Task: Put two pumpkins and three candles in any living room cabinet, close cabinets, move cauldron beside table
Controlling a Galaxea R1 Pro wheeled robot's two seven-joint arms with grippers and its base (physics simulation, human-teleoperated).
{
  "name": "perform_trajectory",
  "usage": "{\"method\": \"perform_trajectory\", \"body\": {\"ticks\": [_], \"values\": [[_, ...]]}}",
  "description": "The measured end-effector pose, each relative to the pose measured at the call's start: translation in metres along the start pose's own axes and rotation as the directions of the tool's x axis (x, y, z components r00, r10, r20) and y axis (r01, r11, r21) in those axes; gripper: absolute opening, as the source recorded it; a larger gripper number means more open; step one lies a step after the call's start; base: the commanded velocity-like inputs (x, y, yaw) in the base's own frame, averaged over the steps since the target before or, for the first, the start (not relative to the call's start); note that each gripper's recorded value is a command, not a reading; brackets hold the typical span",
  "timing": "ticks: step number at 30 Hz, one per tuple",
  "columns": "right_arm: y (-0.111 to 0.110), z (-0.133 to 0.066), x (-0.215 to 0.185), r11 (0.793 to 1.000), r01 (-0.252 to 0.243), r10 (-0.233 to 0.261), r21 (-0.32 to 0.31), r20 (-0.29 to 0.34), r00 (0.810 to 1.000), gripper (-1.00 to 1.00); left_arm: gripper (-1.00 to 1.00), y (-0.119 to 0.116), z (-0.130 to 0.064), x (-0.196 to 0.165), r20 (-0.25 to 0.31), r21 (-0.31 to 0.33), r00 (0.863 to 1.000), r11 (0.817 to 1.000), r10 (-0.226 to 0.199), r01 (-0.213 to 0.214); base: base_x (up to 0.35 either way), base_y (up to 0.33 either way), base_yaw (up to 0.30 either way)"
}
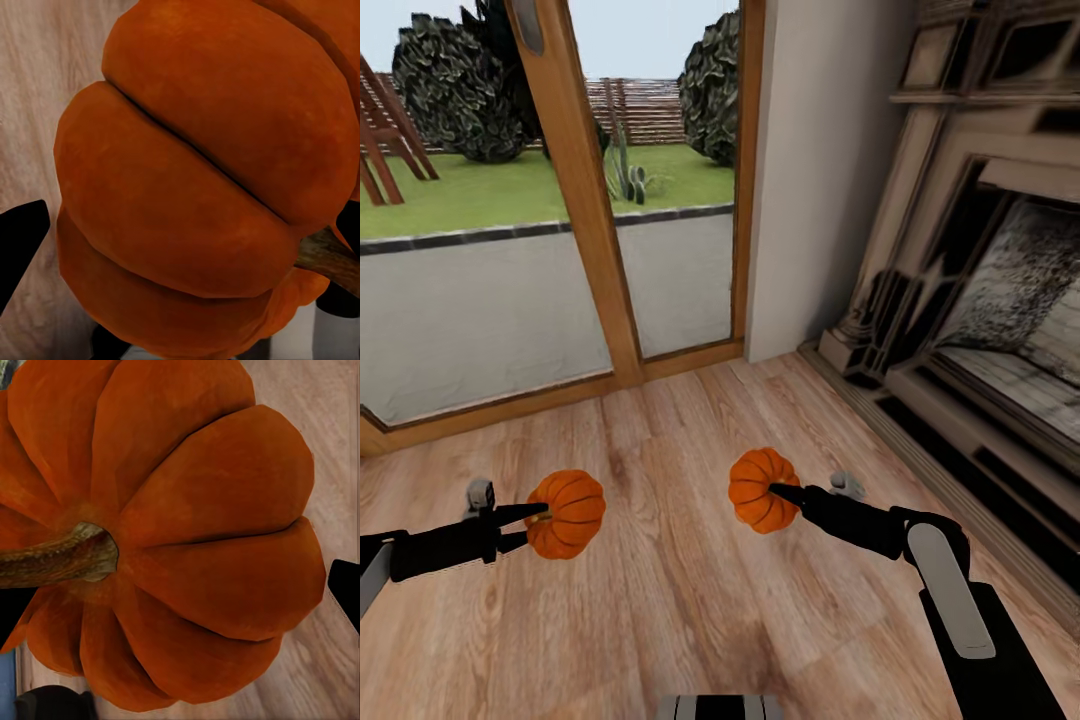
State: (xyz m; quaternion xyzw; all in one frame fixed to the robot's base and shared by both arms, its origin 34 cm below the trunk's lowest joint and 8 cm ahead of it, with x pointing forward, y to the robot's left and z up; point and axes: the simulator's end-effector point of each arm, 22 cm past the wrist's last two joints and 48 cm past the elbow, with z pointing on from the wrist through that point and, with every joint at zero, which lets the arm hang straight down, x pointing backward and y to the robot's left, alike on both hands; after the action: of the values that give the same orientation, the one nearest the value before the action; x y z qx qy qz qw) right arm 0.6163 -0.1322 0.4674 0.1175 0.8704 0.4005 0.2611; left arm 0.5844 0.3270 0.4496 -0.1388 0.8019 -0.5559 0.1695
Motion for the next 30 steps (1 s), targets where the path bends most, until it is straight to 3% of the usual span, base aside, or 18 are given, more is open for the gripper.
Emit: {"method": "perform_trajectory", "body": {"ticks": [5,13,20,30], "values": [[0.011,-0.008,-0.006,1.000,0.018,-0.018,-0.010,0.018,1.000,-1.00,-1.00,-0.012,-0.009,-0.005,0.013,0.002,1.000,1.000,0.027,-0.027,-0.050,0.000,-0.163],[0.027,-0.019,-0.014,0.999,0.046,-0.045,-0.018,0.044,0.998,-1.00,-1.00,-0.032,-0.021,-0.011,0.030,0.010,0.997,0.998,0.064,-0.065,-0.320,0.000,-0.166],[0.025,-0.020,-0.015,0.999,0.046,-0.046,-0.014,0.046,0.998,-1.00,-1.00,-0.032,-0.021,-0.011,0.029,0.007,0.997,0.998,0.067,-0.067,-0.321,0.000,-0.141],[0.035,-0.028,-0.020,0.998,0.062,-0.060,-0.021,0.064,0.996,-1.00,-1.00,-0.049,-0.027,-0.013,0.041,0.040,0.995,0.995,0.086,-0.087,-0.036,0.000,-0.275]]}}
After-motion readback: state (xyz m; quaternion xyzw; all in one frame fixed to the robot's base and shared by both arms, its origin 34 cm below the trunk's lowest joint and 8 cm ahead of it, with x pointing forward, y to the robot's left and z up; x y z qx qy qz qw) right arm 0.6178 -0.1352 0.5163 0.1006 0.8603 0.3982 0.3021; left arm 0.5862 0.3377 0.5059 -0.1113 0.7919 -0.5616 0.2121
